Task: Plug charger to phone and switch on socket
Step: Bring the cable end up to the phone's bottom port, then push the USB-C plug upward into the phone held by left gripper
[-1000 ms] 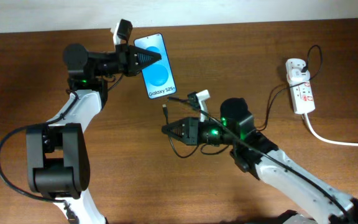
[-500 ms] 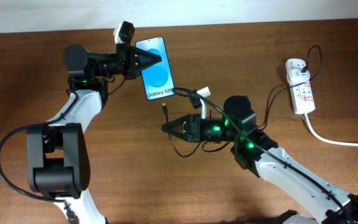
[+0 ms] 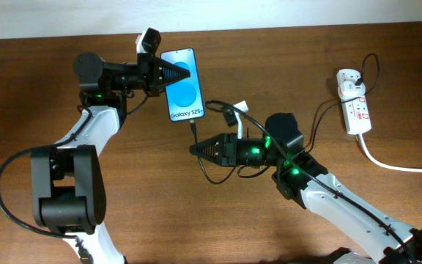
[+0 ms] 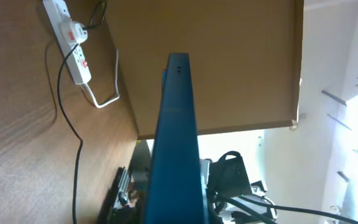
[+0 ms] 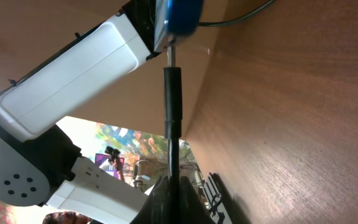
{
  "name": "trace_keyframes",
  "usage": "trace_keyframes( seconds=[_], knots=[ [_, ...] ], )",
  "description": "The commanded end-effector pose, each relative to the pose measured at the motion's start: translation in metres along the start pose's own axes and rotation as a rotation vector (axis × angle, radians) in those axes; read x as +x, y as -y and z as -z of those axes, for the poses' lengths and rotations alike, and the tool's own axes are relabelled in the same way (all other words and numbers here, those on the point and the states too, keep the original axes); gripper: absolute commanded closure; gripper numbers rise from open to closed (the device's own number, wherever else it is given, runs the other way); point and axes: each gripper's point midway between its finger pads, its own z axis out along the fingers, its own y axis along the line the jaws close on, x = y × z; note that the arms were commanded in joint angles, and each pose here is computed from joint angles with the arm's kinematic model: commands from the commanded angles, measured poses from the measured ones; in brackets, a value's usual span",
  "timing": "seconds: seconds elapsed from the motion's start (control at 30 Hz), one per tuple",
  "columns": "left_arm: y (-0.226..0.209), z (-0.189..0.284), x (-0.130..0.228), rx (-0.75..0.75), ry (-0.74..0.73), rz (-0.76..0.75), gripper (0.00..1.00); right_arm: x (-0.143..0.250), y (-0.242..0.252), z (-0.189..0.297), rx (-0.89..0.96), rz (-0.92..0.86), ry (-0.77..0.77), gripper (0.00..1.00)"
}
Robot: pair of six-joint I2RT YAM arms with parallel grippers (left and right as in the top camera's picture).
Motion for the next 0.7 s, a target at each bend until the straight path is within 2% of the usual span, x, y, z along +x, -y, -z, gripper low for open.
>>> trace_keyframes(
  seconds=[0.0,0.53,0.67],
  knots=[
    [0.009,0.000,-0.003,0.003,0.013,0.007,1.00,0.002,-0.005,-0.001,-0.016,-0.009,-0.019,0.96],
    [0.012,-0.013,-0.002,0.015,0.007,-0.067,1.00,0.003,-0.005,-0.001,-0.017,-0.009,-0.021,0.96],
    [0.011,0.003,-0.009,0.005,0.048,-0.096,1.00,0.004,-0.006,-0.001,-0.021,-0.009,-0.030,0.96]
  ],
)
